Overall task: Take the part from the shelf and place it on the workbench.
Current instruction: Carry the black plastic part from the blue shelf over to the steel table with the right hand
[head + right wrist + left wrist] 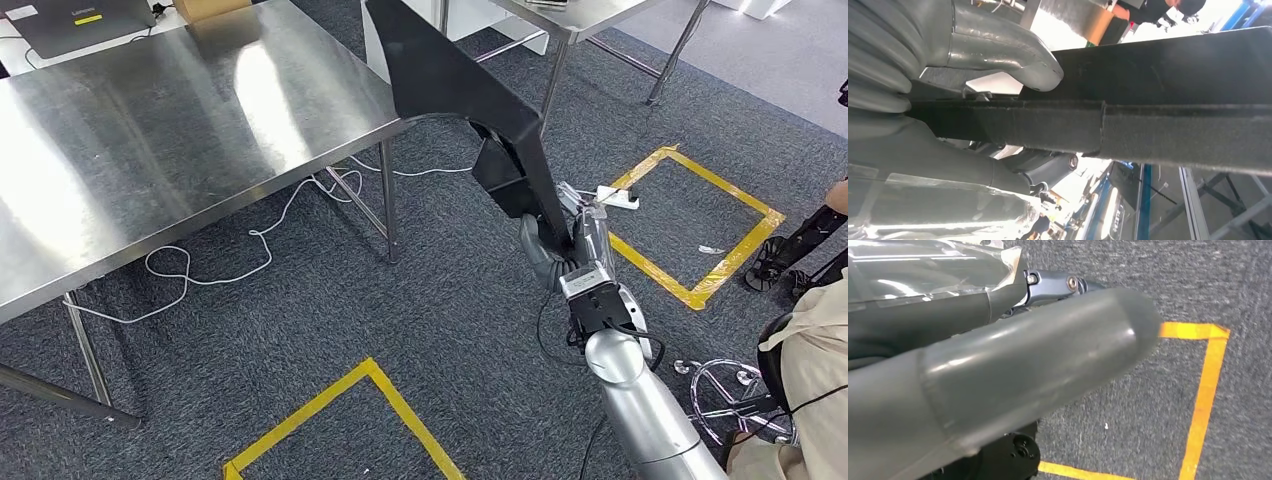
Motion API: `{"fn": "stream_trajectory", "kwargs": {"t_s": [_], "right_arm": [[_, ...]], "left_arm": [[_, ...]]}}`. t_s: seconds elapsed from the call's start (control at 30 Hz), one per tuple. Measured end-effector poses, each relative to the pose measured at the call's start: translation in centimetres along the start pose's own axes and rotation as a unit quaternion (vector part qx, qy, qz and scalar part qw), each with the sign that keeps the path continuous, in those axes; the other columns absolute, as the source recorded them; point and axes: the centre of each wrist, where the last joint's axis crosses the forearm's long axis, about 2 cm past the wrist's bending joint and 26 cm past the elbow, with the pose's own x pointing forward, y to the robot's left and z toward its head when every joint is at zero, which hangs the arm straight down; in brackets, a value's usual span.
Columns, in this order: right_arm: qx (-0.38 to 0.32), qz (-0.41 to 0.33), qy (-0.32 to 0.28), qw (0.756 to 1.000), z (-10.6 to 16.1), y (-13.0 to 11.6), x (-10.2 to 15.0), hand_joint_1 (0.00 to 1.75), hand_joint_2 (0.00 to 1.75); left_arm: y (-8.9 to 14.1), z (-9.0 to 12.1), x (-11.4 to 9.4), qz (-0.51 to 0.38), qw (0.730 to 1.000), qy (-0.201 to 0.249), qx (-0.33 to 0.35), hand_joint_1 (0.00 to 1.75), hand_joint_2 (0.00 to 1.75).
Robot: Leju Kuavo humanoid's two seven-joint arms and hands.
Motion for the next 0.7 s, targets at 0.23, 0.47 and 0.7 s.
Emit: {"fn": "stream_trajectory", "kwargs": {"t_s": [0.23, 0.47, 0.7], "right_arm": [[-0.001, 0.000, 0.001, 1.000, -0.14, -0.14, -0.17, 1.75, 1.75], [0.001, 0.000, 0.005, 1.000, 0.00, -0.15, -0.33, 1.75, 1.75], [0.002, -0.001, 0.005, 1.000, 0.07, -0.10, -0.32, 1.75, 1.75]], "left_arm": [[-0.08, 0.03, -0.04, 0.000, 1.000, 0.001, 0.001, 0.00, 0.00], [-0.13, 0.09, -0.13, 0.001, 1.000, 0.003, 0.000, 0.00, 0.00], [-0.09, 0.11, -0.16, 0.003, 1.000, 0.004, 0.004, 0.00, 0.00]]}}
